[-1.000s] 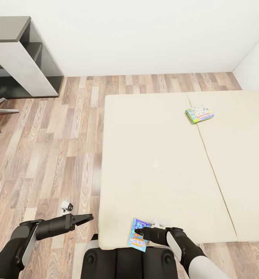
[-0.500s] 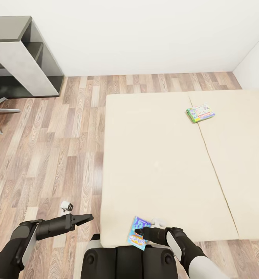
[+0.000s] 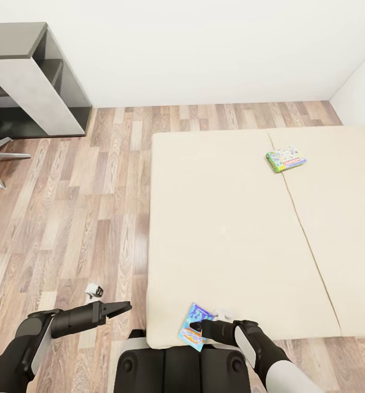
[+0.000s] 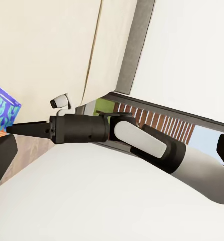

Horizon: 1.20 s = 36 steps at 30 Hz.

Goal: Put all the toys in the child's room - the three board games (two on the bed and one on the table), the two jigsaw puzzles on the table, and the tennis ball on the table - inside the toy box on the table in the child's room.

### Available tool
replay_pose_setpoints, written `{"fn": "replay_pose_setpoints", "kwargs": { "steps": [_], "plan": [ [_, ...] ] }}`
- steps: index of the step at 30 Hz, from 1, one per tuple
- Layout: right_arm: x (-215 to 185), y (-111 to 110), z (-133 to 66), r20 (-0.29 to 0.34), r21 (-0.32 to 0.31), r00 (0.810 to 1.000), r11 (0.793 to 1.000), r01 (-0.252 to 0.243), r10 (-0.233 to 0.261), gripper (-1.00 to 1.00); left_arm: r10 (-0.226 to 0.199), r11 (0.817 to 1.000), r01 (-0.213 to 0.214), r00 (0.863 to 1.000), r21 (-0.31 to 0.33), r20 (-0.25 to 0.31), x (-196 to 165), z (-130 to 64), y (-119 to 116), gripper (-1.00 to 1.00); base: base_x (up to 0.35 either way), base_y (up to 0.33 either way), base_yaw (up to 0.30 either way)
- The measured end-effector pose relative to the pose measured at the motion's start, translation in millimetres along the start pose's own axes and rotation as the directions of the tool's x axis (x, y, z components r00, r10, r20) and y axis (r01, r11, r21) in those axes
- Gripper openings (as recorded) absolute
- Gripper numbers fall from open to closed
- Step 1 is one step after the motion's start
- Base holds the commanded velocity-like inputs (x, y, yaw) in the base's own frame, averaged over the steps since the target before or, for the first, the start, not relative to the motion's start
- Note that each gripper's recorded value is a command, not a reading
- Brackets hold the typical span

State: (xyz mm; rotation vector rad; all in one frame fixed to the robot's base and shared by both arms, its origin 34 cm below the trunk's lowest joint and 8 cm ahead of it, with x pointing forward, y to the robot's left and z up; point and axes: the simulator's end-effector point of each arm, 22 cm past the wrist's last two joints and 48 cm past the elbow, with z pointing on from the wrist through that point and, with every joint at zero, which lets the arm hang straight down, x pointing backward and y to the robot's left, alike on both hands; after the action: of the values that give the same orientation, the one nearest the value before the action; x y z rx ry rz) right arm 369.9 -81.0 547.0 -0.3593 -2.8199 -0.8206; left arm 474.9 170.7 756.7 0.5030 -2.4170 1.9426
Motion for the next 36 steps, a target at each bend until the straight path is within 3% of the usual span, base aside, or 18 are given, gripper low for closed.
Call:
{"fn": "replay_pose_setpoints", "kwargs": {
  "steps": [36],
  "plan": [
    [0.0,0.2,0.1,0.0,0.0,1.0,1.0,0.0,0.0,1.0,0.0,1.0,0.0,1.0,-0.002,0.001,-0.4,-0.9,0.4,1.0,0.0,0.056,0.0]
  ]
}}
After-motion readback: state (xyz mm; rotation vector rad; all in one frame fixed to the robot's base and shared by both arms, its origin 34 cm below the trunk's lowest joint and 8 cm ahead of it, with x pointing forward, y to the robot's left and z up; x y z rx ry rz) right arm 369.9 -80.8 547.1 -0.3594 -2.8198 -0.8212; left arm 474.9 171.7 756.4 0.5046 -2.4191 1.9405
